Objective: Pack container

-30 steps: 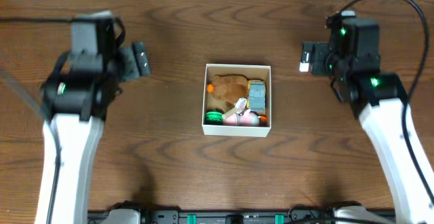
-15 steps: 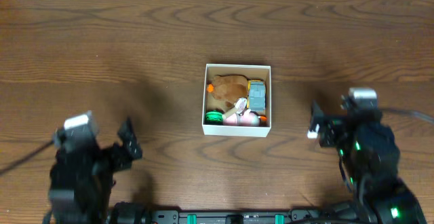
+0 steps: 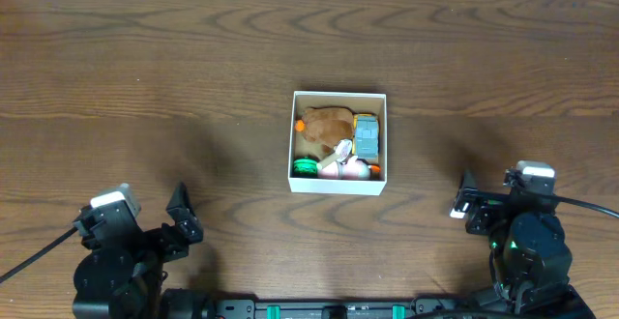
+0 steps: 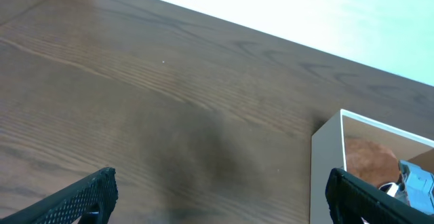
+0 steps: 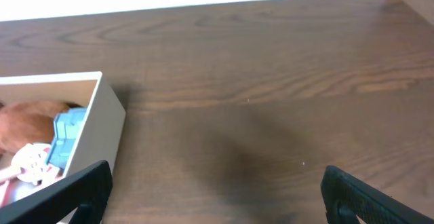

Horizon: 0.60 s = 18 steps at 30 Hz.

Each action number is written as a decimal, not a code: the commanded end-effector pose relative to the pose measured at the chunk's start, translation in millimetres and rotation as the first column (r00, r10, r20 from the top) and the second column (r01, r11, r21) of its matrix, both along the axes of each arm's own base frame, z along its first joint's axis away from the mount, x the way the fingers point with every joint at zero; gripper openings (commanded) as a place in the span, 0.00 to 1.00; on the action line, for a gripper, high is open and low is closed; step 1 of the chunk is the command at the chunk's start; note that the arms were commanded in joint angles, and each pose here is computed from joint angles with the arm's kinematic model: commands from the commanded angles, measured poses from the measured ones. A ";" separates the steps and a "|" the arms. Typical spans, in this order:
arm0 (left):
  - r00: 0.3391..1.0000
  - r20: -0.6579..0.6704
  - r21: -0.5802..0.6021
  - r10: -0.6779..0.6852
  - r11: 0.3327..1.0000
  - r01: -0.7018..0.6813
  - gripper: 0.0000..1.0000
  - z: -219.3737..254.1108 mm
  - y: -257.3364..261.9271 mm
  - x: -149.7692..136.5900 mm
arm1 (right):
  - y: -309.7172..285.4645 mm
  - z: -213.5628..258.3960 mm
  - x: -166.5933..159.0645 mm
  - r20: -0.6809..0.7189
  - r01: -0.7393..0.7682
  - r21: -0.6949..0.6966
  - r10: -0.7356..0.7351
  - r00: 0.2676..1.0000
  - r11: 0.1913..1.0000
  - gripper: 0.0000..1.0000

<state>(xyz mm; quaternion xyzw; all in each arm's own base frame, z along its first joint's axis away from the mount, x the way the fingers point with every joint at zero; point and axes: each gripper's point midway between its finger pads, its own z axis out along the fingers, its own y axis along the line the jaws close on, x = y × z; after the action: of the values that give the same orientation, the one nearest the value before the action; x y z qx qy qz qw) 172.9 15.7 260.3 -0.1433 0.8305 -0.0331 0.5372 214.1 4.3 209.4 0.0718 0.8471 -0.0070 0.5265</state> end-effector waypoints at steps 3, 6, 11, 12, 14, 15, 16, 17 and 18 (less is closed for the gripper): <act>1.000 -0.017 -0.003 0.019 1.000 -0.019 0.98 -4.2 2.7 -1.8 | -4.0 -11.8 -6.5 -0.046 0.018 -0.012 -0.019 0.999 1.000 0.99; 1.000 -0.017 -0.003 0.019 1.000 -0.019 0.98 -4.2 2.7 -1.8 | -5.6 -19.9 -11.5 -0.085 0.017 -0.026 -0.019 0.996 1.000 0.99; 1.000 -0.017 -0.003 0.019 1.000 -0.019 0.98 -4.2 2.7 -1.8 | -8.4 -32.4 -20.1 -0.147 0.015 -0.047 -0.022 0.989 0.999 0.99; 1.000 -0.017 -0.003 0.019 1.000 -0.019 0.98 -4.2 2.7 -1.8 | -8.9 -34.4 -21.5 -0.157 0.015 -0.051 -0.022 0.987 0.999 0.99; 1.000 -0.017 -0.003 0.019 1.000 -0.019 0.98 -4.2 2.7 -1.8 | -9.9 -38.4 -24.6 -0.177 0.013 -0.058 -0.023 0.984 0.998 0.99; 1.000 -0.017 -0.003 0.019 1.000 -0.019 0.98 -4.2 2.7 -1.8 | -10.4 -40.3 -26.1 -0.187 0.013 -0.061 -0.024 0.982 0.998 0.99; 1.000 -0.017 -0.003 0.019 1.000 -0.019 0.98 -4.2 2.7 -1.8 | -10.8 -42.0 -27.4 -0.196 0.012 -0.064 -0.025 0.980 0.998 0.99; 1.000 -0.017 -0.003 0.019 1.000 -0.019 0.98 -4.2 2.7 -1.8 | -11.1 -43.0 -28.3 -0.201 0.012 -0.066 -0.025 0.979 0.998 0.99; 1.000 -0.017 -0.003 0.019 1.000 -0.019 0.98 -4.2 2.7 -1.8 | -11.4 -43.9 -29.2 -0.206 0.012 -0.067 -0.025 0.978 0.998 0.99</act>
<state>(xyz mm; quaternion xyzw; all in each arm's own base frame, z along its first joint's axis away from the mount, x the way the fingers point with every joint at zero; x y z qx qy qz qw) 171.1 15.8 256.5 -0.1432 0.8352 -0.0313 0.5300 187.0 -5.1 168.2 0.0549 0.8954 -0.0435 0.4398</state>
